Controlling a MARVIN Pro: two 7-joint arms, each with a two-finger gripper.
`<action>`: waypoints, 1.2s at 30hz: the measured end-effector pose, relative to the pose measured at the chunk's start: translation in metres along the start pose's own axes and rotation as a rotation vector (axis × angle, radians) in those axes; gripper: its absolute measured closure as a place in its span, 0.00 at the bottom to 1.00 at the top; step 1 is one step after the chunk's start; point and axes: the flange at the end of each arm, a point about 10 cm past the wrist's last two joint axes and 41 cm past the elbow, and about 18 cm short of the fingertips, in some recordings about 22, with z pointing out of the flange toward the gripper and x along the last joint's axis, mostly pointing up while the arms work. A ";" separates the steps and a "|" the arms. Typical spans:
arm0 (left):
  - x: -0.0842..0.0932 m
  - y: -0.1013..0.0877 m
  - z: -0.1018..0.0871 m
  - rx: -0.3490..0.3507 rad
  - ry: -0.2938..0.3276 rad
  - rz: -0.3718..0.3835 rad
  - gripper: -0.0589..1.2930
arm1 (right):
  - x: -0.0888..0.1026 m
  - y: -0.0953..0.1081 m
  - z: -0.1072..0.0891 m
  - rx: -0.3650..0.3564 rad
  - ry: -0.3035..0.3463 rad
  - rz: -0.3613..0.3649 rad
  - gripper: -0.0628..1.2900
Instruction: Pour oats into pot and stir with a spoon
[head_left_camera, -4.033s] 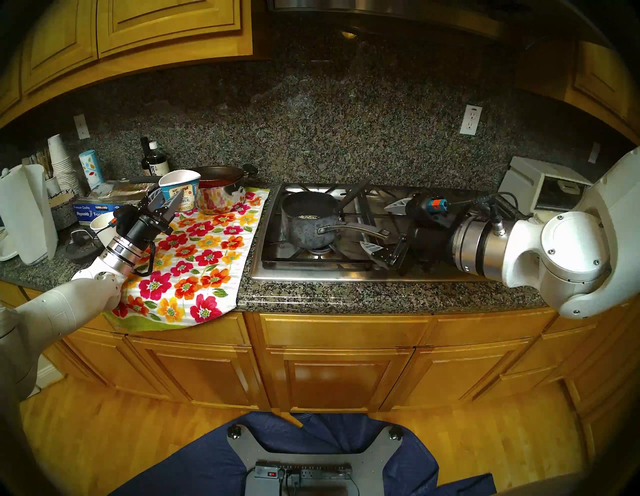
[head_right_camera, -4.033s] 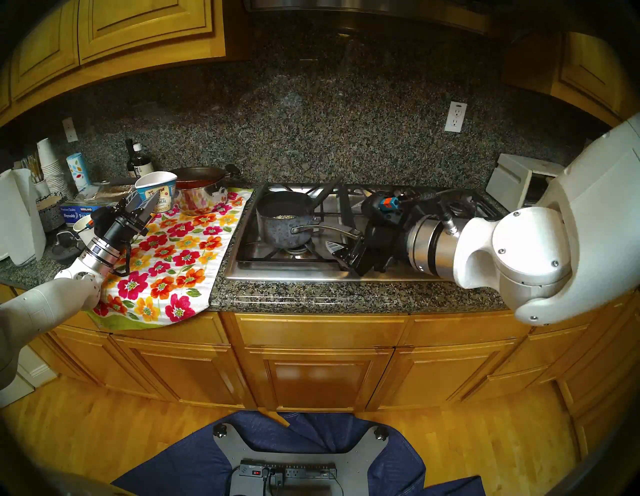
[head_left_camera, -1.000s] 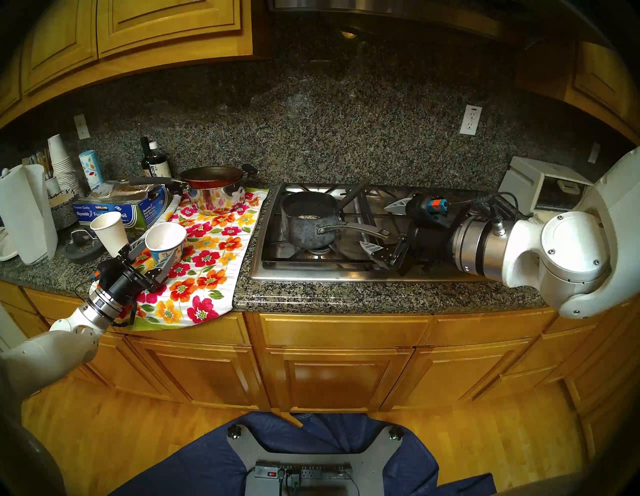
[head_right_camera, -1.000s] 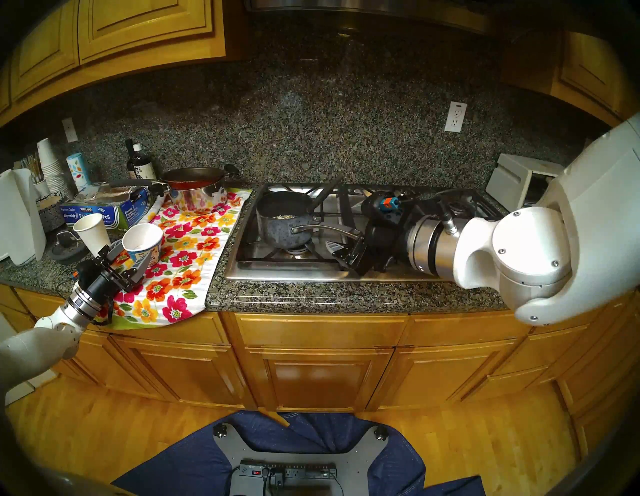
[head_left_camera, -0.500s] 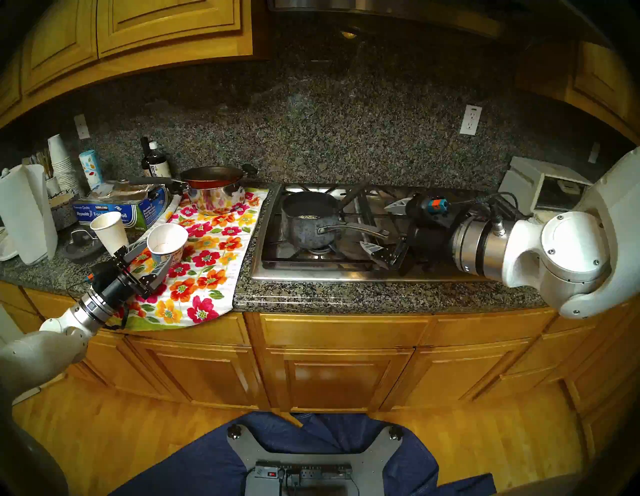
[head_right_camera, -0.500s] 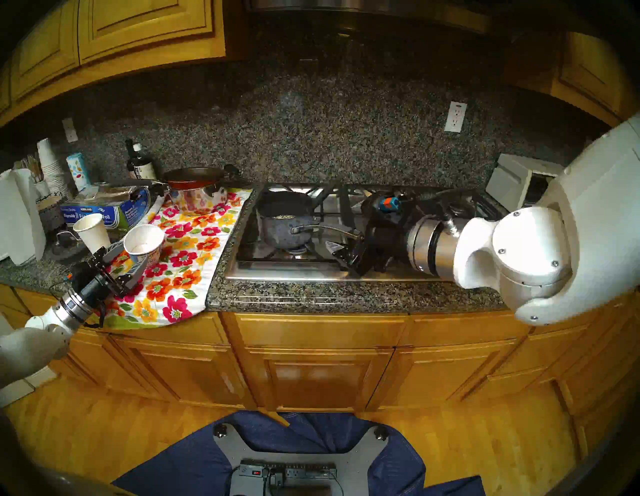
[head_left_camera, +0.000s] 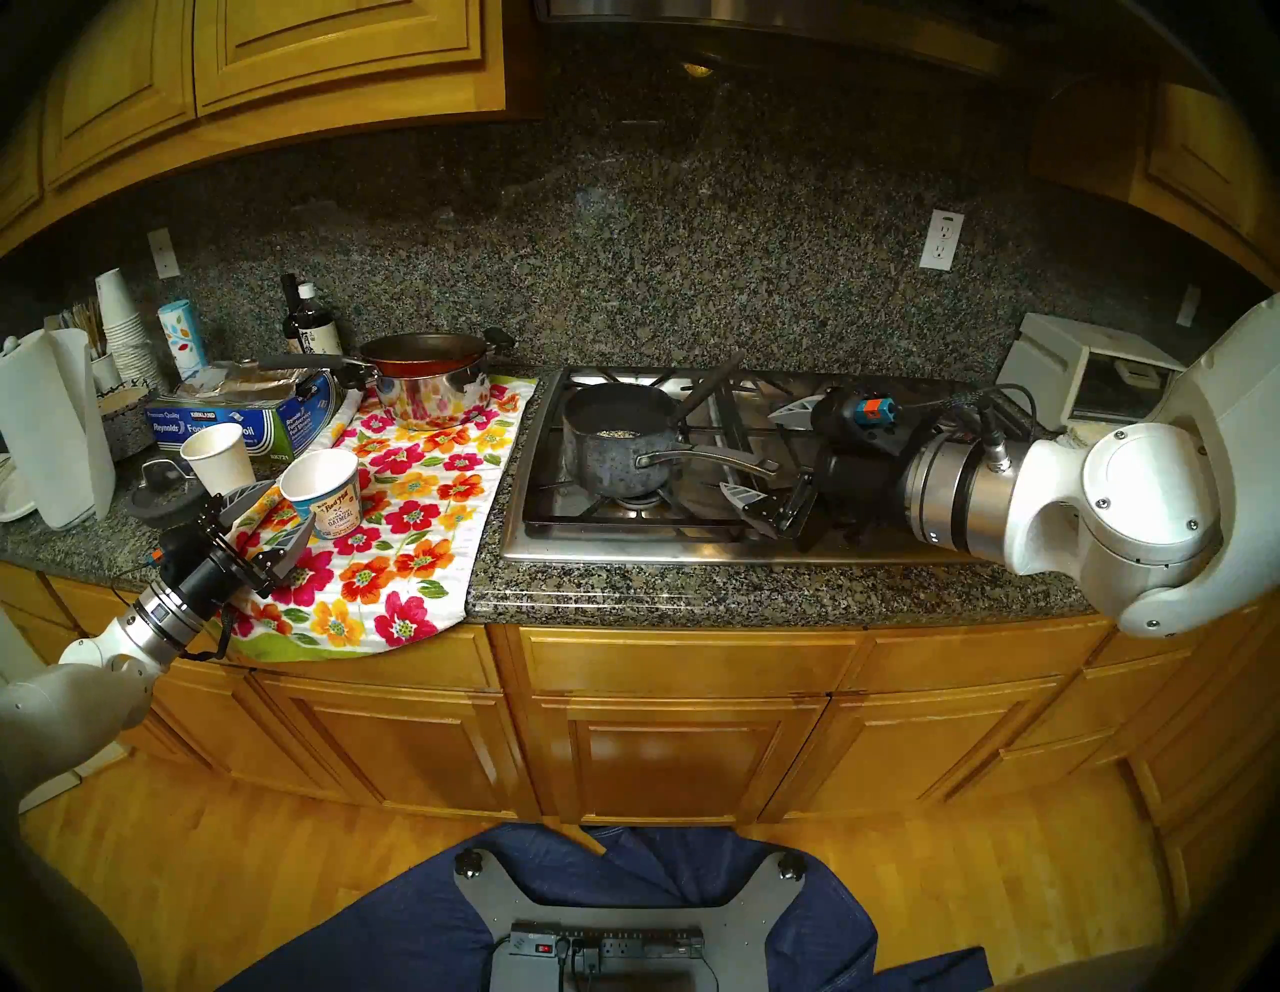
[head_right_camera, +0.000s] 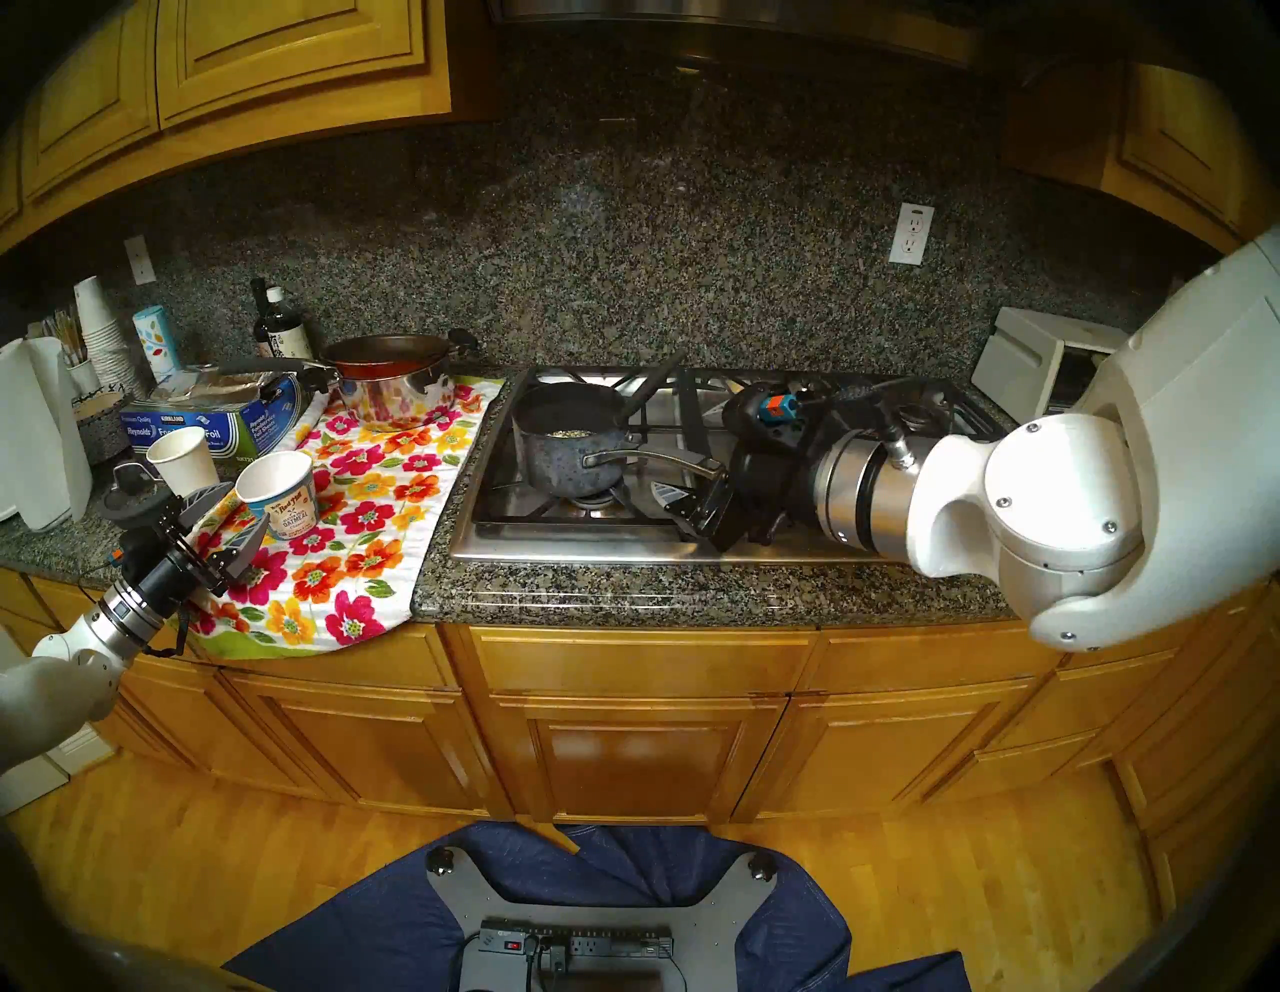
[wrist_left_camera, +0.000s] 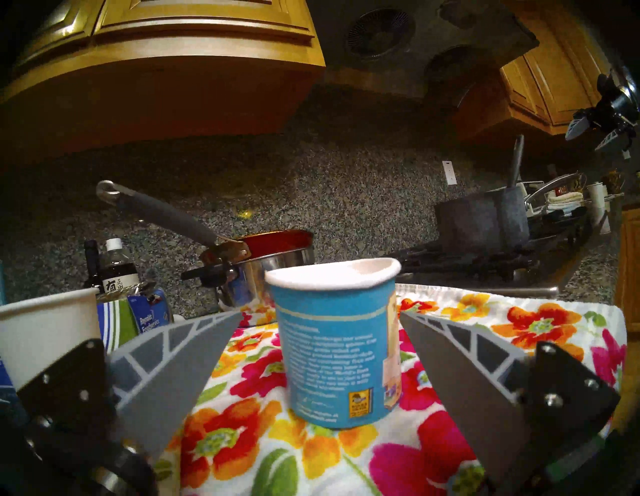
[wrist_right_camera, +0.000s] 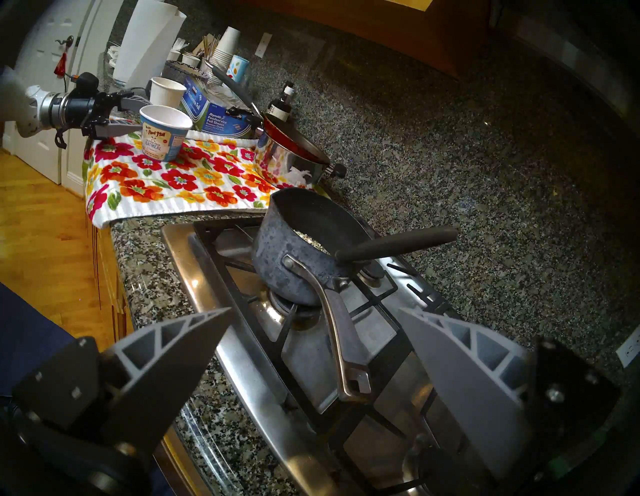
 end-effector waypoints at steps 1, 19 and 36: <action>0.001 -0.001 0.000 0.002 0.002 0.002 0.05 | 0.000 0.000 0.000 0.000 0.000 0.000 0.03; 0.018 -0.006 -0.001 0.011 0.032 0.007 0.05 | 0.000 0.000 0.000 0.000 0.000 0.000 0.03; 0.042 -0.018 0.003 0.025 0.075 0.027 0.05 | 0.000 0.000 0.000 0.000 0.000 0.000 0.03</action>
